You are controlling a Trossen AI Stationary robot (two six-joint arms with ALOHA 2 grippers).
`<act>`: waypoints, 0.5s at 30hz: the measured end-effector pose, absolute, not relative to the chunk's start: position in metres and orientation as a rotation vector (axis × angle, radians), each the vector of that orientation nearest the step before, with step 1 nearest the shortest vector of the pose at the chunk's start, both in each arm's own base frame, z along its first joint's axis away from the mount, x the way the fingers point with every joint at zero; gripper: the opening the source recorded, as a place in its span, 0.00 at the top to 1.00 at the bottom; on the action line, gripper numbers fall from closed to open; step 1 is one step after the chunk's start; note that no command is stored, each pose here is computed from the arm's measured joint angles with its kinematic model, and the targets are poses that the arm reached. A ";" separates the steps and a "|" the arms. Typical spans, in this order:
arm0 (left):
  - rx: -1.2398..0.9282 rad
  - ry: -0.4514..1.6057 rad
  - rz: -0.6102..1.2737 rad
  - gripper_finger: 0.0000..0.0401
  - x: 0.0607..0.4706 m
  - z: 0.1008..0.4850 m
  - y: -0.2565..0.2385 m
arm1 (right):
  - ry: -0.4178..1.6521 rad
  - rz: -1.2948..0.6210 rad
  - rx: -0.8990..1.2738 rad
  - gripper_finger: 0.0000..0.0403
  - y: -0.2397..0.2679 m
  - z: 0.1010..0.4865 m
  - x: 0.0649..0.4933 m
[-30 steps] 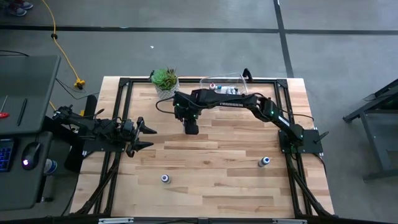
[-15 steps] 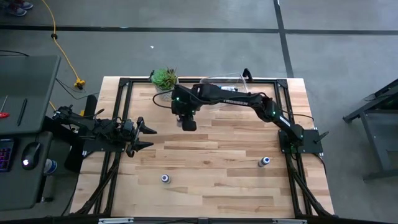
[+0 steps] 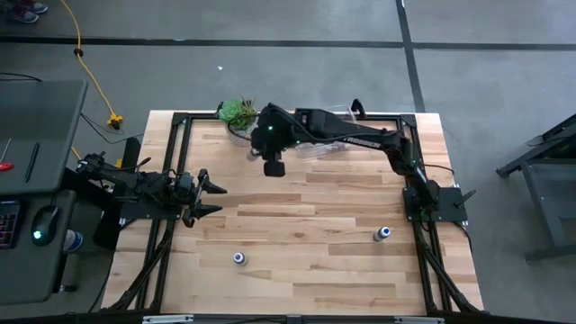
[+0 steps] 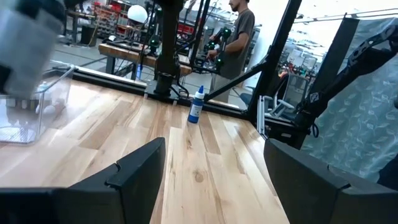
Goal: Pick & Place food coloring
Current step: Put the large black food coloring bottle into the bin
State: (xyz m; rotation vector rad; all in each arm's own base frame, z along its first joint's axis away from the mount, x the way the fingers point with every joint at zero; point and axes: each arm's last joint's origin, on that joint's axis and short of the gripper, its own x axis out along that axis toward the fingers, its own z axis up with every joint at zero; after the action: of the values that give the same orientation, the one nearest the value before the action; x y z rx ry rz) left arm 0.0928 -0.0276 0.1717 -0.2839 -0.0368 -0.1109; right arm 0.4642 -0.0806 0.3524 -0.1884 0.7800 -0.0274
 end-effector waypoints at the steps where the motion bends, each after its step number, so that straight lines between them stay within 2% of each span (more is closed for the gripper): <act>1: -0.284 -0.037 -0.111 0.32 0.093 0.172 -0.028 | 0.771 -0.048 -0.196 0.73 -0.081 0.356 0.463; 8: -0.284 -0.037 -0.111 0.32 0.093 0.172 -0.028 | 0.740 -0.266 -0.174 0.73 -0.085 0.377 0.449; 15: -0.284 -0.037 -0.111 0.32 0.093 0.172 -0.028 | 0.720 -0.712 -0.087 0.73 -0.104 0.387 0.433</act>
State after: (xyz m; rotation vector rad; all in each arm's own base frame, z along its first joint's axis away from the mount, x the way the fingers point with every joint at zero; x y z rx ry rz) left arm 0.0928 -0.0276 0.1717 -0.2840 -0.0370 -0.1112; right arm 0.4330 -0.1036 0.3870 -0.0867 0.7204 -0.7120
